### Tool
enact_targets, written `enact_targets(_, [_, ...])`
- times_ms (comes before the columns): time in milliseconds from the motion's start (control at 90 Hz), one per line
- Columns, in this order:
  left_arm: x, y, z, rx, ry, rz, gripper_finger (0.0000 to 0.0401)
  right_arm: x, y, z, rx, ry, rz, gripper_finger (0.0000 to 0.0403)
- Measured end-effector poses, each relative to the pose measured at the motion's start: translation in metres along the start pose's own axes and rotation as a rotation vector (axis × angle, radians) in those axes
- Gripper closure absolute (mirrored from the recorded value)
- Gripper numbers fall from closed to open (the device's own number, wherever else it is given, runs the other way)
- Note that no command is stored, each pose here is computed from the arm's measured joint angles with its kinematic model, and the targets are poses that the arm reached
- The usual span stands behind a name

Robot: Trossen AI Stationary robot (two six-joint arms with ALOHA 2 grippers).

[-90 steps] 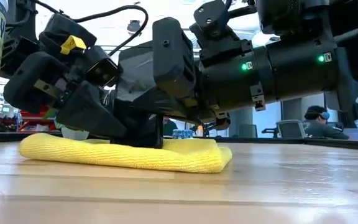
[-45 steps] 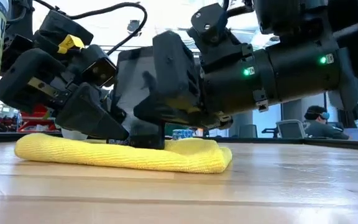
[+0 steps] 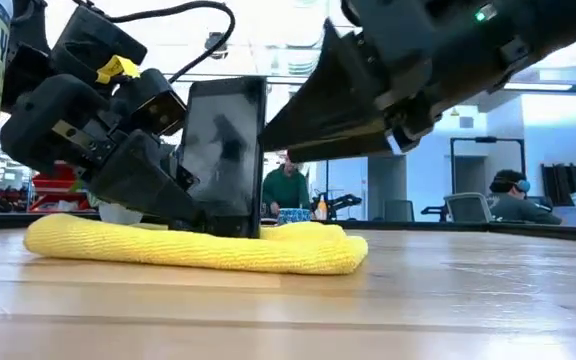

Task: Apply microfiber cloth
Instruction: Wipe the cellphone using a microfiber cloth

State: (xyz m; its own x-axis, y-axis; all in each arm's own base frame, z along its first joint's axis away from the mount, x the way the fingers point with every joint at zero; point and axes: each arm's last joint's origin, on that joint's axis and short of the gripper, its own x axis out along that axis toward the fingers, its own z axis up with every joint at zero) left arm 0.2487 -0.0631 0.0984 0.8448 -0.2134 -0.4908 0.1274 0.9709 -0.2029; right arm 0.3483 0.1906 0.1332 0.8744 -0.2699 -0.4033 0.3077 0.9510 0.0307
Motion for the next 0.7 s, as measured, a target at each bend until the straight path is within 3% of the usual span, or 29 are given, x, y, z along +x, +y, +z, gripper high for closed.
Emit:
enact_targets(222, [-0.014,-0.004,0.01,-0.028,0.019,0.016,0.039,0.006,0.003,-0.001,0.024,0.014,0.03,0.0176])
enact_targets(356, [-0.03,-0.006,0.023,-0.084,-0.009,0.015,0.039,0.016,0.0,0.021,0.093,-0.029,0.047,0.0176])
enact_targets(567, [-0.054,0.001,0.029,-0.192,0.059,0.068,0.039,0.039,-0.01,0.038,0.057,0.0,0.131,0.0176])
enact_targets(700, [-0.061,0.005,0.025,-0.31,0.125,0.088,0.039,0.062,-0.016,0.029,0.011,0.059,0.193,0.0176])
